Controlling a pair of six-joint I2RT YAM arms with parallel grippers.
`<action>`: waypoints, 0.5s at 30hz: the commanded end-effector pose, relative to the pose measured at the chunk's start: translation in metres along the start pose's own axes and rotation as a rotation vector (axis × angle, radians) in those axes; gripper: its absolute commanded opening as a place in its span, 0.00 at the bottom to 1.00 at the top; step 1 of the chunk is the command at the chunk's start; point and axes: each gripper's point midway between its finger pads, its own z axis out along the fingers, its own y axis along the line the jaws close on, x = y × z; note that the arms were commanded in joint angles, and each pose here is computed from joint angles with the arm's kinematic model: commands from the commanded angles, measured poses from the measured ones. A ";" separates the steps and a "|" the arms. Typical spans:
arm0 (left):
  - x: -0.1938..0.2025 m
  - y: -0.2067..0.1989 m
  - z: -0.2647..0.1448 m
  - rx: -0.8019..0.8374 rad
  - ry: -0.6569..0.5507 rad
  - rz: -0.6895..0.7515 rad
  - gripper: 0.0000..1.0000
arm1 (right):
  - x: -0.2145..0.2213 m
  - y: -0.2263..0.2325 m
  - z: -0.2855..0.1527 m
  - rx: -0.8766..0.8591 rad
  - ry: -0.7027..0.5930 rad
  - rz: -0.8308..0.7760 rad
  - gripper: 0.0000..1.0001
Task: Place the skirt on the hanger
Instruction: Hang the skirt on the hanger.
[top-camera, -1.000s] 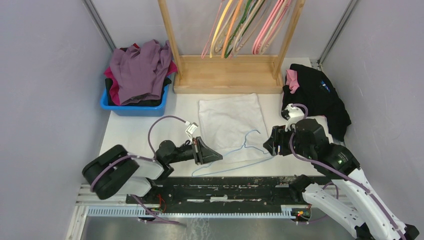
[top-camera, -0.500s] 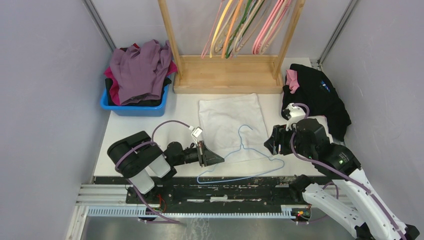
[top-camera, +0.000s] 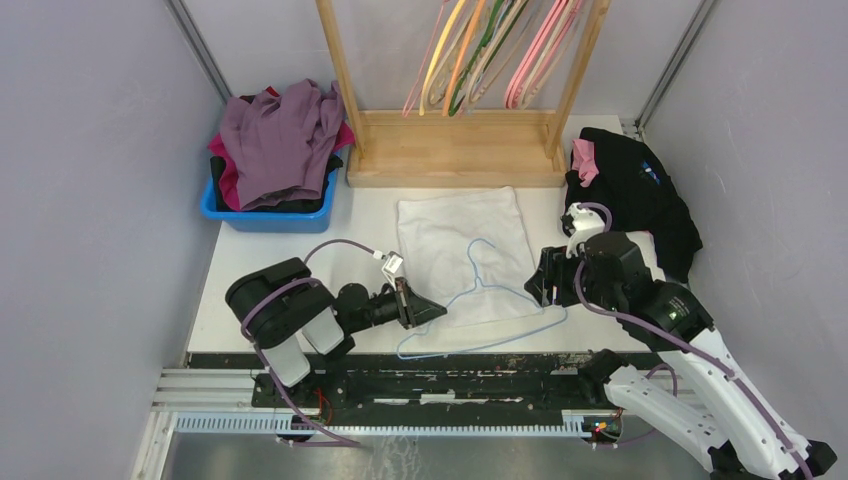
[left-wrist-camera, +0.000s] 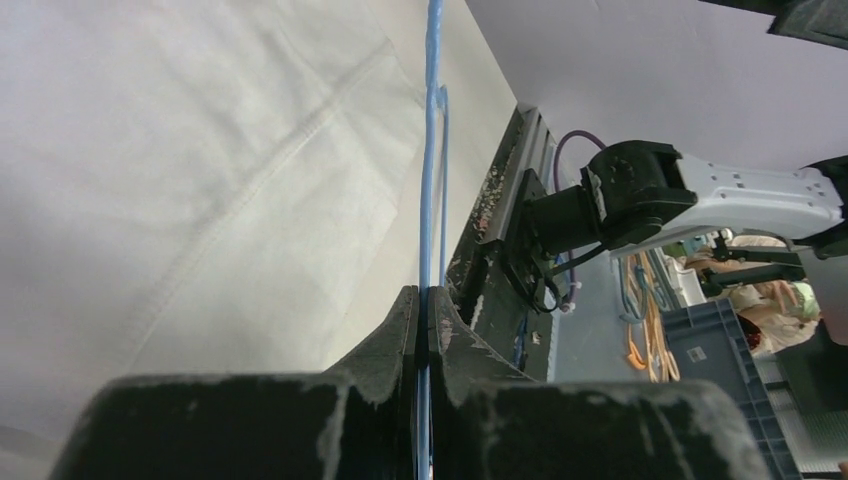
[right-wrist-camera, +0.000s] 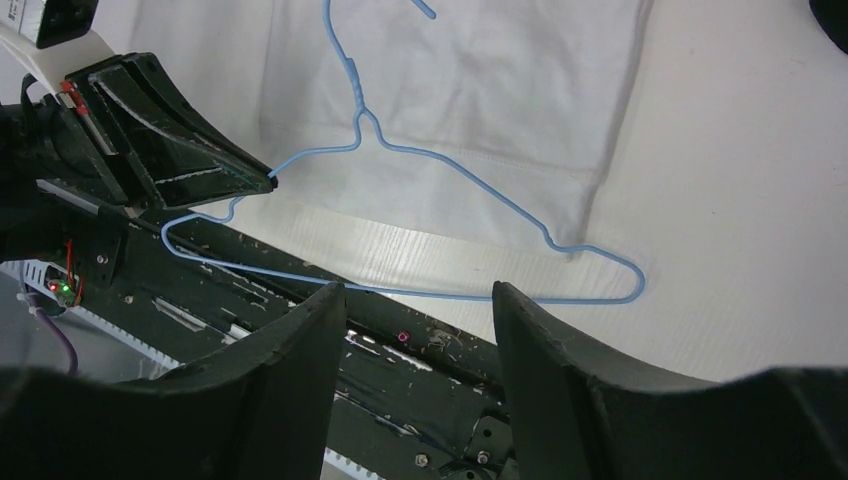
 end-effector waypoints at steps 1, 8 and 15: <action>-0.035 -0.022 0.013 0.109 -0.147 0.176 0.06 | -0.014 0.004 0.002 -0.012 -0.051 0.002 0.62; -0.038 -0.003 0.011 0.027 -0.179 0.214 0.06 | -0.013 0.002 0.004 -0.001 -0.047 0.003 0.62; -0.051 0.011 0.009 -0.071 -0.223 0.273 0.06 | -0.010 0.002 0.010 -0.005 -0.041 0.008 0.62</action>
